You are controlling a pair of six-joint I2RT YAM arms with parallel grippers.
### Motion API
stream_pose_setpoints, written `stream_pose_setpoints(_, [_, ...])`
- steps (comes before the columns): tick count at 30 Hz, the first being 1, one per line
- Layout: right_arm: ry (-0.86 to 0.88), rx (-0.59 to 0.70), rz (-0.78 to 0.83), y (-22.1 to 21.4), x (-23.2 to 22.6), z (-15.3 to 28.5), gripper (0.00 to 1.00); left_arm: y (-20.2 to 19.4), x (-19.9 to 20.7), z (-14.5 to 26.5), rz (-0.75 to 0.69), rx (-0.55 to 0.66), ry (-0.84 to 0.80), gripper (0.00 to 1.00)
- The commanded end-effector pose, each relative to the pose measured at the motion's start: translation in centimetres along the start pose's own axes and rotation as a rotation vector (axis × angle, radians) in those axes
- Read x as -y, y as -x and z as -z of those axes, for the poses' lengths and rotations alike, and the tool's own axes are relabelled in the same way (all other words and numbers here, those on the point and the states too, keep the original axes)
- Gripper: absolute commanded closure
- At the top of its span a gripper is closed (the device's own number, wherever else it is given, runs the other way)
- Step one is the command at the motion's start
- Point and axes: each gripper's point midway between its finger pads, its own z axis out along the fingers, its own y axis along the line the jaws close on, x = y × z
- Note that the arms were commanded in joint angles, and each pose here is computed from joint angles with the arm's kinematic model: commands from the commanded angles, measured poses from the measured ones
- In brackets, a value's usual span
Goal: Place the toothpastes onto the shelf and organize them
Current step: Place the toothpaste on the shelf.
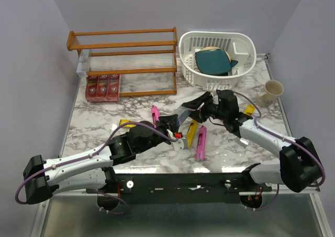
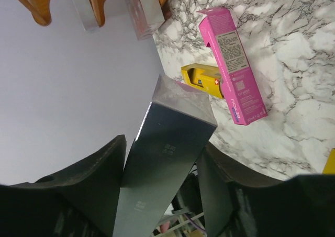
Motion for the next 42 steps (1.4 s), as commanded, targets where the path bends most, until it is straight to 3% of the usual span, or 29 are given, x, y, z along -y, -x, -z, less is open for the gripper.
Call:
stream_pose_setpoints(1, [0.036, -0.015, -0.002, -0.1, -1.6, -0.2, 0.46, 1.4, -0.6, 0.1, 0.004, 0.068, 0.023, 0.79])
stream_pose_setpoints(3, [0.04, -0.011, -0.001, 0.0, -1.8, -0.1, 0.51, 1.4, -0.5, 0.2, 0.01, 0.069, 0.022, 0.77])
stream_pose_setpoints(6, [0.045, -0.003, -0.002, 0.0, -2.0, 0.1, 0.62, 1.3, -0.5, 0.3, 0.027, 0.066, 0.025, 0.61])
stream_pose_setpoints(7, [0.052, 0.003, -0.001, 0.1, -2.2, 0.1, 0.65, 1.3, -0.6, 0.5, 0.037, 0.067, 0.032, 0.49])
stream_pose_setpoints(12, [0.07, 0.047, -0.007, 0.8, -2.6, 0.5, 0.7, 1.1, -0.8, 1.2, 0.128, 0.067, 0.065, 0.14])
stream_pose_setpoints(13, [0.075, 0.065, -0.006, 1.2, -2.7, 0.6, 0.72, 1.2, -1.1, 1.4, 0.146, 0.067, 0.076, 0.01])
stream_pose_setpoints(17, [0.103, 0.136, -0.001, 2.5, -3.1, 1.4, 0.75, 1.2, -1.7, 1.8, 0.283, 0.041, 0.113, 0.01])
stream_pose_setpoints(21, [0.136, 0.23, 0.052, 3.9, -4.0, 2.6, 0.79, 1.3, -2.0, 1.9, 0.551, -0.005, 0.148, 0.01])
stream_pose_setpoints(25, [0.167, 0.329, 0.098, 5.1, -4.5, 4.0, 0.8, 1.7, -1.8, 2.4, 0.921, -0.035, 0.195, 0.01])
stream_pose_setpoints(30, [0.19, 0.39, 0.137, 5.7, -4.2, 4.8, 0.8, 2.7, -2.8, 3.2, 1.226, 0.054, 0.279, 0.01])
stream_pose_setpoints(33, [0.195, 0.382, 0.142, 5.5, -4.0, 4.8, 0.8, 2.4, -3.6, 3.1, 1.33, 0.082, 0.351, 0.01])
stream_pose_setpoints(42, [0.211, 0.377, 0.15, 5.1, -3.8, 5.3, 0.81, 1.4, -2.5, 0.6, 1.355, 0.018, 0.328, 0.01])
